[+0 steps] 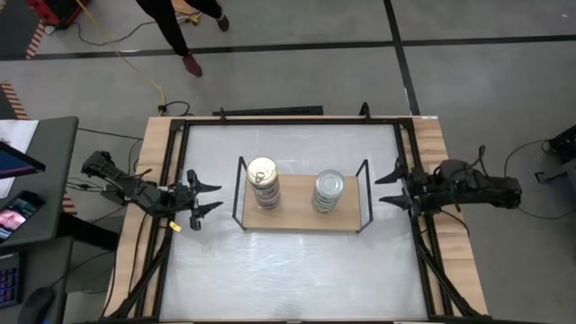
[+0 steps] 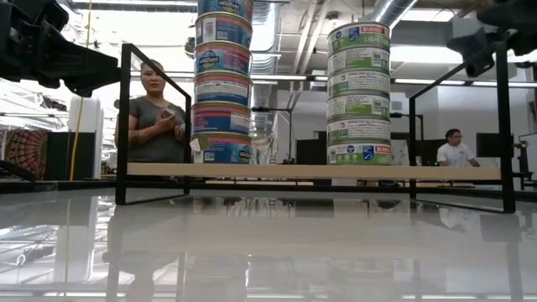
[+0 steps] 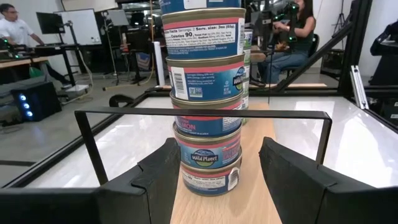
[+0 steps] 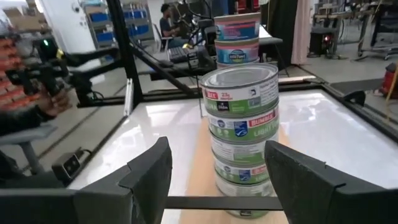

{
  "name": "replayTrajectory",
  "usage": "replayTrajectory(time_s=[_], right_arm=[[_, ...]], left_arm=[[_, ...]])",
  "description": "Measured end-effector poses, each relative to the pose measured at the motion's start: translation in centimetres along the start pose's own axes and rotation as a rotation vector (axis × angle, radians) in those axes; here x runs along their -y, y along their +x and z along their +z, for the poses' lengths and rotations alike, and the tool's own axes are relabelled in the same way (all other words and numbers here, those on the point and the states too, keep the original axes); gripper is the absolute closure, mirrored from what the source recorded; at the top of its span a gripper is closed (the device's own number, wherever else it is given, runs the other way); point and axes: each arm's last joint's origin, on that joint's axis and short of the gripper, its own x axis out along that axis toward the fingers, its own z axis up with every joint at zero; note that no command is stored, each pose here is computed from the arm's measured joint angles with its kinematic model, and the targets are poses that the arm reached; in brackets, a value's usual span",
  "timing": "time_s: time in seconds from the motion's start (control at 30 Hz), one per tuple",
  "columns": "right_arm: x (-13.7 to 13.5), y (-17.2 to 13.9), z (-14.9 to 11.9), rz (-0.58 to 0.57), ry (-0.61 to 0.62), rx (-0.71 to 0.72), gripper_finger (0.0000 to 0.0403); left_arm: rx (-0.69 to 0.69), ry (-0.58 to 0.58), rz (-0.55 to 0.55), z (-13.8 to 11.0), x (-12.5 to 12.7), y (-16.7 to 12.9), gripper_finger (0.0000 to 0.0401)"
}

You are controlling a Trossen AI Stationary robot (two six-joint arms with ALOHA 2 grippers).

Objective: Stack canned seafood by type on shelf
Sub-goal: Return to Home Position

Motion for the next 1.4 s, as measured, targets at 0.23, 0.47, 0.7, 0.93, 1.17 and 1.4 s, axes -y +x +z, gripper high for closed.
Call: replayTrajectory(time_s=[0.23,0.47,0.7,0.93,1.17,1.4], right_arm=[[0.17,-0.28,-0.19,-0.06,-0.035,-0.052,0.0121],[0.17,-0.29,-0.18,-0.064,-0.04,-0.078,0.0121],[0.19,0.12,-0.26,-0.065,-0.042,-0.107,0.0121],[0.42,0.56,-0.39,-0.112,-0.041,-0.14,0.0121],[0.5,0.51,-0.41,-0.124,-0.04,-0.14,0.0121],[0.51,0.54,-0.48,-0.124,-0.039,-0.143,0.0121]], left_arm=[[0.0,-0.001,0.0,0.0,0.0,0.0,0.0191],[0.003,-0.004,0.0,0.04,0.0,0.0,0.0191],[0.005,-0.005,0.0,0.06,0.0,0.0,0.0191],[0.005,-0.006,-0.001,0.06,0.0,0.0,0.0191],[0.005,-0.007,-0.001,0.06,0.0,0.0,0.0191],[0.002,-0.04,-0.001,0.03,0.0,0.0,0.0191]])
